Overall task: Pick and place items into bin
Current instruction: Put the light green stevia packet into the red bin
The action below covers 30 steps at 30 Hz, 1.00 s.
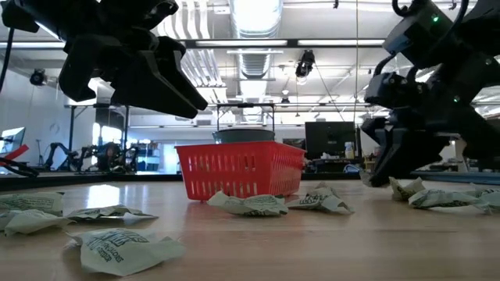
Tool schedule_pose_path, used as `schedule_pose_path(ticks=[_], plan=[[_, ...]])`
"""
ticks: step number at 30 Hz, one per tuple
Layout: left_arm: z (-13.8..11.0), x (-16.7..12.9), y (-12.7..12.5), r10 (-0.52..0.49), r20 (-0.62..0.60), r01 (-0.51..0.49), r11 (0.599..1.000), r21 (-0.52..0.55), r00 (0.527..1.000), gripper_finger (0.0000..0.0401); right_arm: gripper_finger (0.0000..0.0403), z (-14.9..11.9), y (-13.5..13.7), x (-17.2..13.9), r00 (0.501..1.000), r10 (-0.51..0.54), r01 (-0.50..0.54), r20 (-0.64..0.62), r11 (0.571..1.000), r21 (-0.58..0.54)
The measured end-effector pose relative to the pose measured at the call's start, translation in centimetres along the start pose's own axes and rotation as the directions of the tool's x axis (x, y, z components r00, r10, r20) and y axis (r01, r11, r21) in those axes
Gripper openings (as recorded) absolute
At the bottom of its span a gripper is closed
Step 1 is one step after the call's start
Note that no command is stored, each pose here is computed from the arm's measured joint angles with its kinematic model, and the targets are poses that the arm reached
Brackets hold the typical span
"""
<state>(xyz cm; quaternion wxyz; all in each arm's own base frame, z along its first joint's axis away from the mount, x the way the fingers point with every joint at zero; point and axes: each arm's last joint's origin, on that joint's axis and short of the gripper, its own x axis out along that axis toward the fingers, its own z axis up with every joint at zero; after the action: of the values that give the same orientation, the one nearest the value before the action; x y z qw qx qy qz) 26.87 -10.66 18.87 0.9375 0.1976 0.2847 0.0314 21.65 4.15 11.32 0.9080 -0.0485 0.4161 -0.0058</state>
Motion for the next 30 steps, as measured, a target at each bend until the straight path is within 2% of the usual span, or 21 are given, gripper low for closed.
schedule_pose_path(ticks=[6, 9, 14, 19, 23, 30], plan=[[0.0, 0.0, 0.0, 0.001, 0.0, -0.001, 1.0, 0.0, 1.0, 0.0173, 0.0013, 1.9, 0.1, -0.2, 0.998, 0.006, -0.001, 0.067, 0.998, -0.07], [0.0, 0.0, 0.0, 0.001, 0.0, -0.001, 1.0, 0.0, 1.0, 0.0173, 0.0013, 3.6, 0.2, -0.4, 0.991, -0.015, 0.03, 0.132, 0.993, -0.117], [0.0, 0.0, 0.0, 0.001, 0.0, -0.001, 1.0, 0.0, 1.0, 0.0173, 0.0013, 6.0, 0.1, -0.9, 0.967, -0.057, 0.099, 0.248, 0.982, -0.164], [0.0, 0.0, 0.0, 0.001, -0.001, -0.001, 1.0, 0.001, 1.0, 0.0173, 0.0013, 7.6, 0.2, -1.4, 0.931, -0.056, 0.128, 0.36, 0.976, -0.179], [0.0, 0.0, 0.0, 0.001, -0.001, -0.001, 1.0, 0.001, 1.0, 0.0173, 0.0013, 8.2, 0.2, -1.7, 0.897, -0.055, 0.141, 0.439, 0.976, -0.167], [0.0, 0.0, 0.0, 0.001, -0.002, -0.001, 1.0, 0.001, 1.0, 0.0173, 0.0013, 8.2, 0.1, -0.7, 0.893, -0.054, 0.141, 0.446, 0.976, -0.165]])
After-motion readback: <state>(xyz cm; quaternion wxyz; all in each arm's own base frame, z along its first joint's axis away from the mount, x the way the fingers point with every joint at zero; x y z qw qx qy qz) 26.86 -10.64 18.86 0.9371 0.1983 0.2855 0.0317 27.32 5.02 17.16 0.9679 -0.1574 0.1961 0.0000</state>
